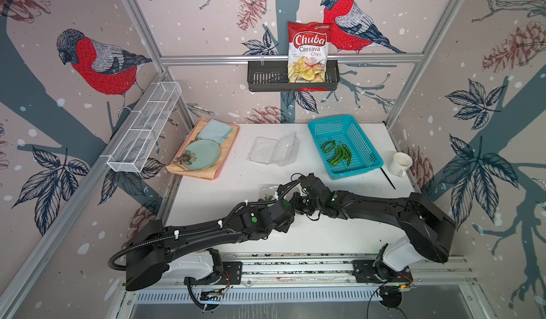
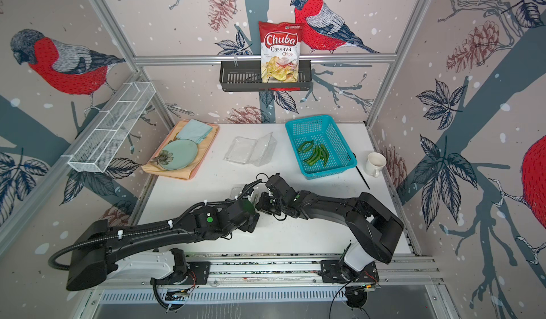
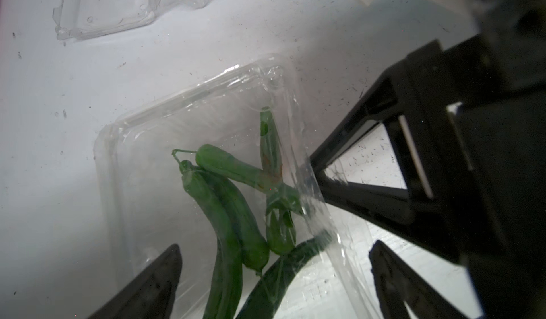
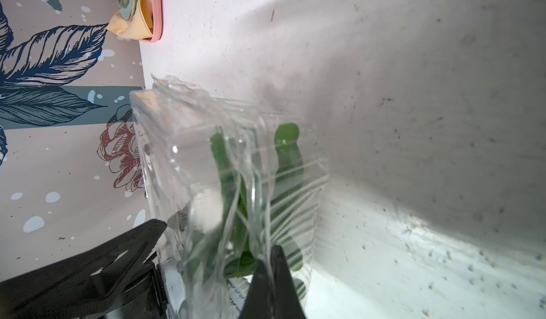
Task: Take small green peppers out of containers
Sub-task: Open the packing box at the center of the board.
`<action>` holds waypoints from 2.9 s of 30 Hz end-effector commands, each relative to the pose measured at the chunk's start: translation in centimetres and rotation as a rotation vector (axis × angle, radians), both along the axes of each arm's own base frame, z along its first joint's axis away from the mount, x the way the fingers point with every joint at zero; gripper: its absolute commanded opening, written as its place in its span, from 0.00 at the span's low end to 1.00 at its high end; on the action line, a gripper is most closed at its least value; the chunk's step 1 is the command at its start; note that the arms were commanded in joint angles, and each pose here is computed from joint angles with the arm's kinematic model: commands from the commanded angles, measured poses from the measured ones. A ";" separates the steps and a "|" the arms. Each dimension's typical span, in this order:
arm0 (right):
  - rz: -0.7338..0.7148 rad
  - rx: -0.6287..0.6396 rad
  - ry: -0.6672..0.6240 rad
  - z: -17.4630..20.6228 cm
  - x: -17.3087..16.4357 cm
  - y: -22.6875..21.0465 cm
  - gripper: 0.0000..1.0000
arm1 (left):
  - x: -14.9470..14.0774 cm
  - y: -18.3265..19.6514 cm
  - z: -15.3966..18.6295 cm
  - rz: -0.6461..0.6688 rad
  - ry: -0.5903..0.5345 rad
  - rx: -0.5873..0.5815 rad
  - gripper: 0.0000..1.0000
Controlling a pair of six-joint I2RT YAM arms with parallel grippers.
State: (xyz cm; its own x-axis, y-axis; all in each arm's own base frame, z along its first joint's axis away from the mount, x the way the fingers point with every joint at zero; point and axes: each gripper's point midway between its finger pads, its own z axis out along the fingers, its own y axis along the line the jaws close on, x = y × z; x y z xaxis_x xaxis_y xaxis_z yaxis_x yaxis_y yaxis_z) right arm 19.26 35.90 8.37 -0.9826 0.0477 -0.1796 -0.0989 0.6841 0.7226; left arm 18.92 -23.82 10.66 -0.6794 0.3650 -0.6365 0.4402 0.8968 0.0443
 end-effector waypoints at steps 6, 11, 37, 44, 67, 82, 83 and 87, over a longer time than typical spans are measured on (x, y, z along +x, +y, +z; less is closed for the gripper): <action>0.029 0.029 -0.018 0.8 -0.7 -0.1 0.00 | 0.1 1.0 0.2 0.052 -0.008 0.015 0.94; 0.038 0.025 -0.037 1.2 -1.1 -0.7 0.00 | 0.3 2.6 -1.8 0.066 -0.007 0.148 0.94; -0.007 -0.167 -0.057 -0.9 -1.3 -3.2 0.00 | 2.9 4.3 5.7 0.139 -0.193 0.247 0.87; -0.010 -0.157 -0.057 -0.7 -1.3 -3.1 0.00 | 1.9 2.6 6.3 0.056 -0.142 0.143 0.92; -0.023 -0.067 -0.020 0.7 -0.3 -2.8 0.00 | -2.6 -3.6 -0.5 -0.232 0.108 0.064 0.98; 0.002 -0.132 -0.028 0.0 -1.1 -3.7 0.00 | 1.6 0.5 2.6 -0.035 -0.195 0.348 0.90; 0.000 -0.138 -0.029 -0.1 -1.1 -3.8 0.00 | 1.7 0.7 2.8 -0.031 -0.206 0.349 0.89; -0.004 -0.168 -0.041 -0.3 -1.2 -4.4 0.00 | 1.7 0.9 3.6 -0.026 -0.219 0.332 0.88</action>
